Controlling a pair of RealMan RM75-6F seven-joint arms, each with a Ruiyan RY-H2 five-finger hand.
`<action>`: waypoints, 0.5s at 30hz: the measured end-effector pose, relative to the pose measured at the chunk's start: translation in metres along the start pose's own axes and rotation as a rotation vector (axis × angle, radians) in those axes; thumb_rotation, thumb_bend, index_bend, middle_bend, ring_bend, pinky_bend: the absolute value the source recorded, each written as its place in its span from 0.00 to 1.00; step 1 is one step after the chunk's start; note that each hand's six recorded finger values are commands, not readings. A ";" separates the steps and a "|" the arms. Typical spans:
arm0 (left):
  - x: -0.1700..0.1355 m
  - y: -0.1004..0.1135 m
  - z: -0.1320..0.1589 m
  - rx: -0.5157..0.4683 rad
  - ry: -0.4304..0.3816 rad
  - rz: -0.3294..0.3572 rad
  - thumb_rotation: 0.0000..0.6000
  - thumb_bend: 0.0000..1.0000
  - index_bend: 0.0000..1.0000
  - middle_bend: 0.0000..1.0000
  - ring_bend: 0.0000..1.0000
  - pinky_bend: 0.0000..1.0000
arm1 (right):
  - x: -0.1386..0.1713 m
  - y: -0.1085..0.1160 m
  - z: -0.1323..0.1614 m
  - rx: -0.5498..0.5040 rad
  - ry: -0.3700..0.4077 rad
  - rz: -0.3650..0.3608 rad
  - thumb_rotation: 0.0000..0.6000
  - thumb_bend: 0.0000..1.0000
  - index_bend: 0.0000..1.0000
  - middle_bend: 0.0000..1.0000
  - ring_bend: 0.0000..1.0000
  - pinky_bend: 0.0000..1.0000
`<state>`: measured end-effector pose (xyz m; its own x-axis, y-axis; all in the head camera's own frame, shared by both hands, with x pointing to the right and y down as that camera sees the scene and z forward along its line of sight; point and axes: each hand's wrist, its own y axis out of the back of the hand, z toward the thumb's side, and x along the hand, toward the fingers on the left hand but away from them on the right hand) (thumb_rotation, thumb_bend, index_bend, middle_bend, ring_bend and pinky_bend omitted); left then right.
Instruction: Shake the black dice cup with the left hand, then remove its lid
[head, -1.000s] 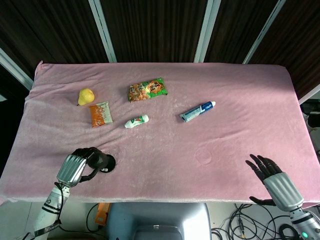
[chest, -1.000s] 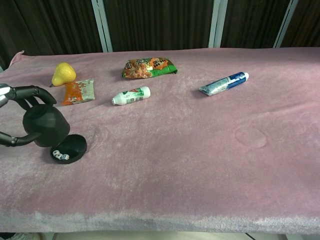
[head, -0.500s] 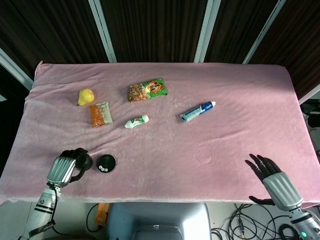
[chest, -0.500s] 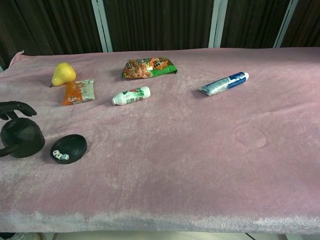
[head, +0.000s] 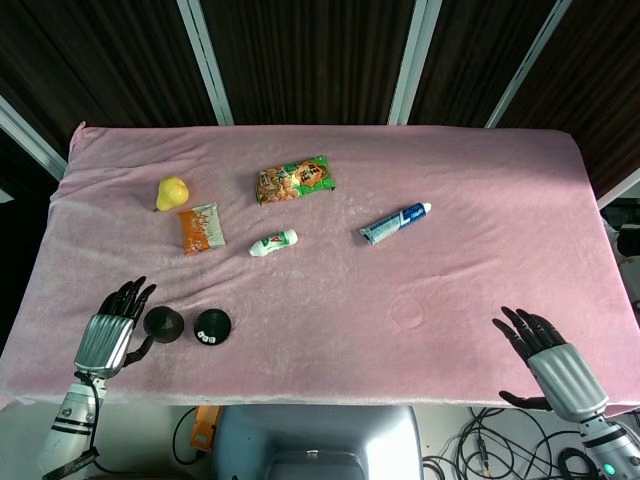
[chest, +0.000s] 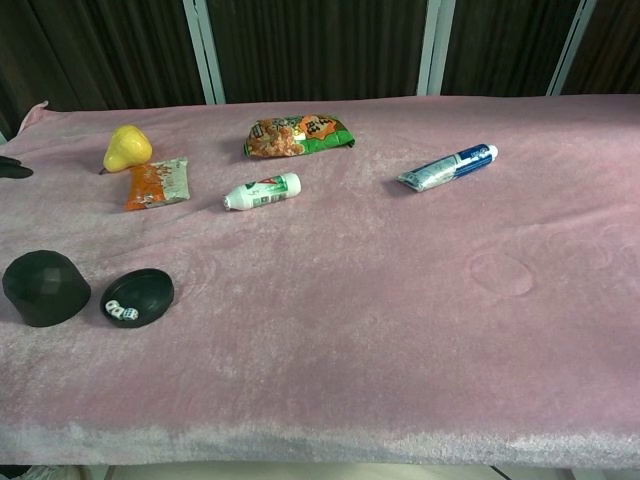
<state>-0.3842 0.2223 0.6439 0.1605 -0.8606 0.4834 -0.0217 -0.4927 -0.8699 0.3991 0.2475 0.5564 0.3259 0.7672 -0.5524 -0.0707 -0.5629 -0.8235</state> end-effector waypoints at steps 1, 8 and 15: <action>-0.004 0.008 -0.002 0.007 0.000 0.032 1.00 0.31 0.16 0.06 0.08 0.15 | 0.000 0.000 0.000 -0.002 -0.003 -0.003 1.00 0.00 0.00 0.00 0.07 0.25; -0.051 0.044 -0.028 0.057 0.050 0.147 1.00 0.31 0.20 0.20 0.15 0.15 | 0.001 0.003 -0.002 -0.015 -0.021 -0.026 1.00 0.00 0.00 0.00 0.07 0.25; -0.070 0.045 -0.042 0.025 0.087 0.068 1.00 0.31 0.20 0.22 0.18 0.16 | 0.002 0.004 -0.002 -0.015 -0.029 -0.050 1.00 0.00 0.00 0.00 0.05 0.24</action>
<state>-0.4374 0.2551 0.5752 0.0732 -0.9006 0.4285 -0.0047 -0.4299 -0.9028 0.4014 0.2465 0.5523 0.3008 0.8030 -0.5144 -0.0406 -0.5281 -0.8482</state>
